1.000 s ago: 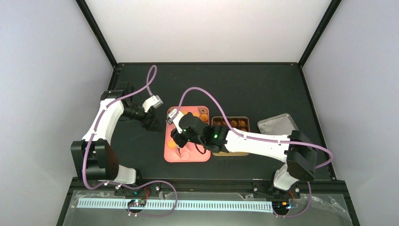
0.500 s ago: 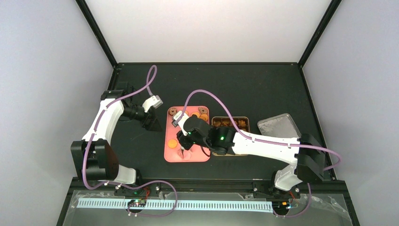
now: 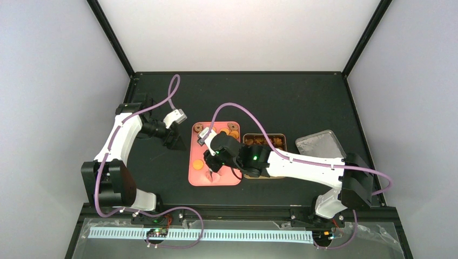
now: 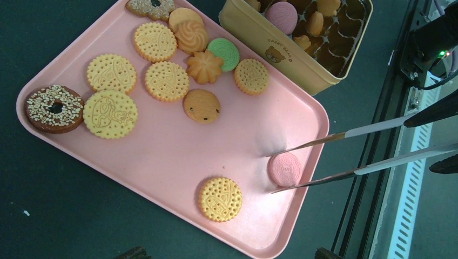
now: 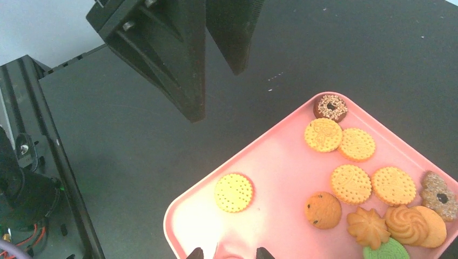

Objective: Pack the cookies
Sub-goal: Pick up the fake cookies from the plate, then place the fake cookies in the empty pocket of the box.

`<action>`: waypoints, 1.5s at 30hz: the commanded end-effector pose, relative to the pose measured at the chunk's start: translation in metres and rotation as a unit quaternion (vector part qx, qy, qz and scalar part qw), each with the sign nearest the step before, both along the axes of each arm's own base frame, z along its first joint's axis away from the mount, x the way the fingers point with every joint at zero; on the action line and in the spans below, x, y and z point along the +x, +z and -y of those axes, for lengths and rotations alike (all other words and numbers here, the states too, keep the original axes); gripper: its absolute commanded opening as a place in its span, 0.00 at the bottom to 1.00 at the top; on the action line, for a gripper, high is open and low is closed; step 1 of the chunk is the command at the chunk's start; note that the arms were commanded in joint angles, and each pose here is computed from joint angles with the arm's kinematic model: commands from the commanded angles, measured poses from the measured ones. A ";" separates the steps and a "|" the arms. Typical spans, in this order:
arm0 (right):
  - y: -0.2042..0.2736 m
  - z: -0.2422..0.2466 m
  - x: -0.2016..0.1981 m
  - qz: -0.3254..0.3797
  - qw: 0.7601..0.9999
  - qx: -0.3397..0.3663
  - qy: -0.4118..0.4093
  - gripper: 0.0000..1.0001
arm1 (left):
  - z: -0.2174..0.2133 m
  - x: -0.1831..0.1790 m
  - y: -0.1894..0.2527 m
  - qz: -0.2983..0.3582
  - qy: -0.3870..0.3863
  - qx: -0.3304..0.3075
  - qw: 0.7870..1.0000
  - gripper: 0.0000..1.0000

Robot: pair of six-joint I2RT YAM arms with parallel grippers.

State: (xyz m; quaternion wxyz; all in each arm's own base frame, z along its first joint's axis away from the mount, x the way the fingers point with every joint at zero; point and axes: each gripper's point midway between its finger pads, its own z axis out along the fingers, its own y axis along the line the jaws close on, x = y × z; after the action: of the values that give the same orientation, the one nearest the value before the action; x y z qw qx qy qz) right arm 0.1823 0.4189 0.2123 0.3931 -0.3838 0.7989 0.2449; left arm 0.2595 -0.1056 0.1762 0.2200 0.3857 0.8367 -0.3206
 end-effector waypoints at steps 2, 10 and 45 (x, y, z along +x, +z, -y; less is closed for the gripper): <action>0.026 0.006 0.009 0.020 0.999 0.015 -0.028 0.04 | -0.002 0.007 0.012 0.022 0.003 0.001 1.000 0.82; 0.062 0.029 0.022 0.057 0.996 0.026 -0.057 0.03 | -0.002 0.009 0.014 0.023 0.004 0.002 1.000 0.82; 0.052 0.258 0.083 0.075 0.928 -0.085 -0.354 0.21 | 0.003 0.010 0.013 0.016 -0.003 -0.021 1.000 0.82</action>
State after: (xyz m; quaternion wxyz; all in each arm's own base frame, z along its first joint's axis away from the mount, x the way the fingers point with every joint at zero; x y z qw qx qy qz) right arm 0.2630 0.1586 0.2622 0.4732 -0.1319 0.8708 -0.0208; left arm 0.2640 -0.1079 0.1819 0.2279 0.3854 0.8319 -0.3279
